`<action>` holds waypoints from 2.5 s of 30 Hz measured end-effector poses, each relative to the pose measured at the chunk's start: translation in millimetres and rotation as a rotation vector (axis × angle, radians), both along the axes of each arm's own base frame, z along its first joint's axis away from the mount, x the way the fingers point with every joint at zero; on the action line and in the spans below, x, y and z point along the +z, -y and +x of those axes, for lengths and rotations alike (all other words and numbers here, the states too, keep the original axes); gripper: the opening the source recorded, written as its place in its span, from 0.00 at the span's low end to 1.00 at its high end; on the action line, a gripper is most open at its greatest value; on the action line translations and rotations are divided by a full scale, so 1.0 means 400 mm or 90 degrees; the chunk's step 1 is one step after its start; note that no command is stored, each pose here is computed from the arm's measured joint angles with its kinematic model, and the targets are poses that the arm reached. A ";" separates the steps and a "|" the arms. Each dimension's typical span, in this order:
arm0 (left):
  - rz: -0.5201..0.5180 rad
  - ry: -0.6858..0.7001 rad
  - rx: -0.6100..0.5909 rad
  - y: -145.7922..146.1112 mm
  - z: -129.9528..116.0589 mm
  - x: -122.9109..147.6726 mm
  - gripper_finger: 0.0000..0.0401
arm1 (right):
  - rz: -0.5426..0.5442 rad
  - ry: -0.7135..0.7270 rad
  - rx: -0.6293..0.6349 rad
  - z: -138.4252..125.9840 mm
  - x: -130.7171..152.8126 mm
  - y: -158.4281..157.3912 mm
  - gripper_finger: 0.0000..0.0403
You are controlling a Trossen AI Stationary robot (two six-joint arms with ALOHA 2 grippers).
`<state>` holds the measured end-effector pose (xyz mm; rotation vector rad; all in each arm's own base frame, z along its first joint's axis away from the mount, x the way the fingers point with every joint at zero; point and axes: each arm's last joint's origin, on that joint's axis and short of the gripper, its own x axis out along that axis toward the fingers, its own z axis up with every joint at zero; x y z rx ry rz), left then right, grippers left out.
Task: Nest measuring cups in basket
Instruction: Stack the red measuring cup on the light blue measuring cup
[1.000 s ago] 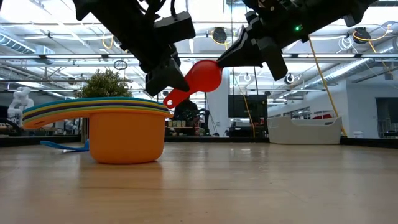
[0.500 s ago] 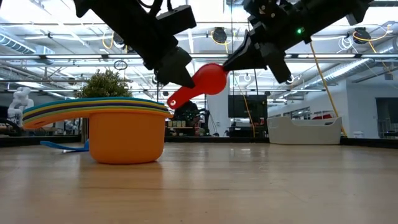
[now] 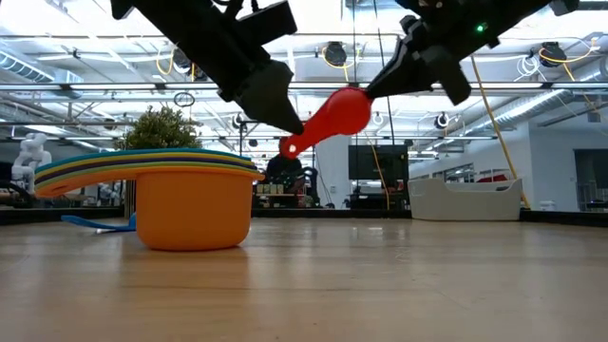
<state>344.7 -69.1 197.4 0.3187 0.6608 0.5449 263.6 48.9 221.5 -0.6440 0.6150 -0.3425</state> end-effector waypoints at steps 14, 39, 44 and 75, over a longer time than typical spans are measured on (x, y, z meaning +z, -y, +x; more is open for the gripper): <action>-0.027 -0.006 0.029 -0.005 -0.021 0.008 0.59 | 0.051 0.102 -0.011 -0.115 0.032 0.029 0.00; -0.052 0.247 0.026 -0.043 -0.192 0.025 0.58 | 0.105 0.228 0.029 -0.189 0.042 0.042 0.00; -0.052 0.259 0.012 -0.038 -0.191 0.030 0.58 | 0.105 0.233 0.031 -0.188 0.045 0.041 0.00; 0.124 0.467 -0.182 -0.057 -0.168 0.166 0.58 | 0.187 0.414 0.134 -0.183 0.114 0.017 0.00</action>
